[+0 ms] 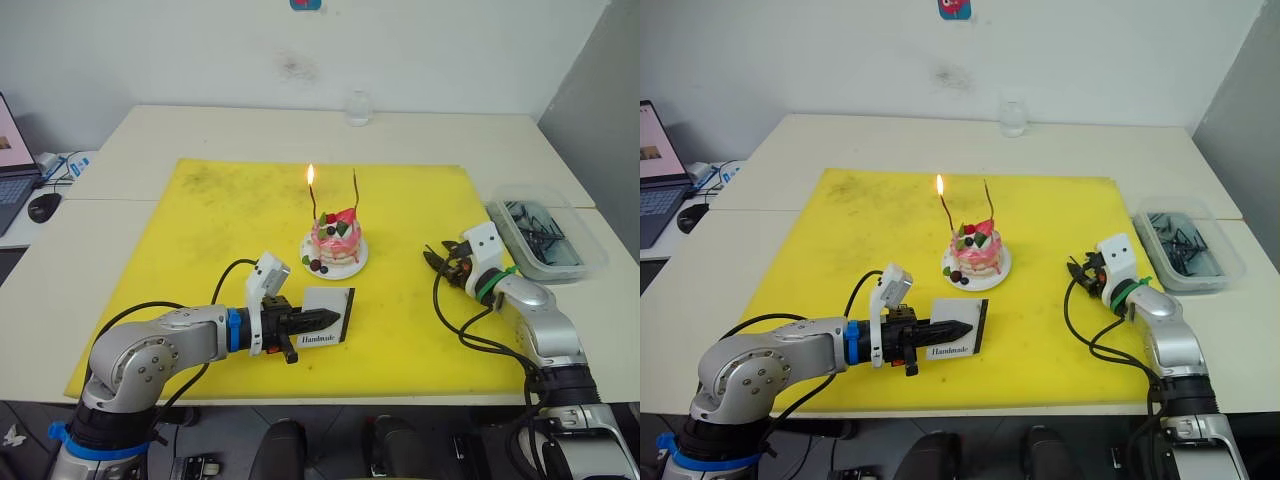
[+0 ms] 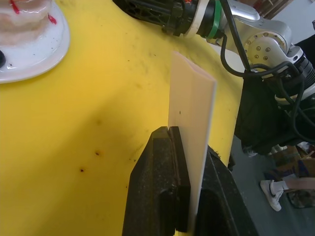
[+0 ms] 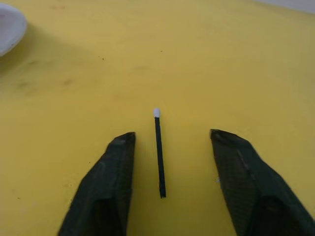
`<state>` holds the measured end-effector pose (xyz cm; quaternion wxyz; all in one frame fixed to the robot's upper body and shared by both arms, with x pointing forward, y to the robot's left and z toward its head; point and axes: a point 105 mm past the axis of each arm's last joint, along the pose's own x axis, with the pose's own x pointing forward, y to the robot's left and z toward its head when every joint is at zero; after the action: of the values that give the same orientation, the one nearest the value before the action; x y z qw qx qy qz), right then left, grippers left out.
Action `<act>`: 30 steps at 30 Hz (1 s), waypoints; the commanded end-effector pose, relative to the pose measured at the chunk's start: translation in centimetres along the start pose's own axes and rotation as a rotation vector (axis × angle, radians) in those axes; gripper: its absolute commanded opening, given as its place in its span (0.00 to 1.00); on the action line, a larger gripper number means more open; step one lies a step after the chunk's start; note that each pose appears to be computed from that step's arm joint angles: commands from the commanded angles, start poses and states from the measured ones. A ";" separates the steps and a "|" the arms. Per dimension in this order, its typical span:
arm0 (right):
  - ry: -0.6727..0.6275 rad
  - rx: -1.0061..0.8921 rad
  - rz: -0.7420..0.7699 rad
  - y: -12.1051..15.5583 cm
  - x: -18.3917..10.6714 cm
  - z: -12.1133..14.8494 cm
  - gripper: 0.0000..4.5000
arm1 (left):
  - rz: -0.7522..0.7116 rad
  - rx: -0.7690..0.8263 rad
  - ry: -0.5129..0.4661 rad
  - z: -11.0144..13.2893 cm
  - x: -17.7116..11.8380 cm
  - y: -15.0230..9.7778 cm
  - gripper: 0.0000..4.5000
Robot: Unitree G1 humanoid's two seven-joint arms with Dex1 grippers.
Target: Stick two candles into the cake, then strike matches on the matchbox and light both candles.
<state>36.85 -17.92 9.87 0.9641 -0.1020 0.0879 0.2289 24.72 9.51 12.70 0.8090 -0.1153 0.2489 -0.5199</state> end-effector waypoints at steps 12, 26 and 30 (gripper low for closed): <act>-0.041 -0.048 0.054 1.4 -1.3 2.3 0.01 | -0.009 0.039 -0.026 0.9 -0.2 -0.5 0.00; -0.018 -0.059 0.200 8.4 -7.9 4.1 0.01 | -0.037 0.003 -0.011 1.1 -0.6 -0.5 0.00; -0.012 -0.036 0.202 10.1 -8.7 1.9 0.01 | -0.084 -0.056 0.000 1.3 -0.7 -0.8 0.00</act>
<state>24.97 -12.92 10.69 0.9319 -0.0953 0.1300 0.3249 24.68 9.79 13.21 0.7911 -0.1395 0.2696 -0.5311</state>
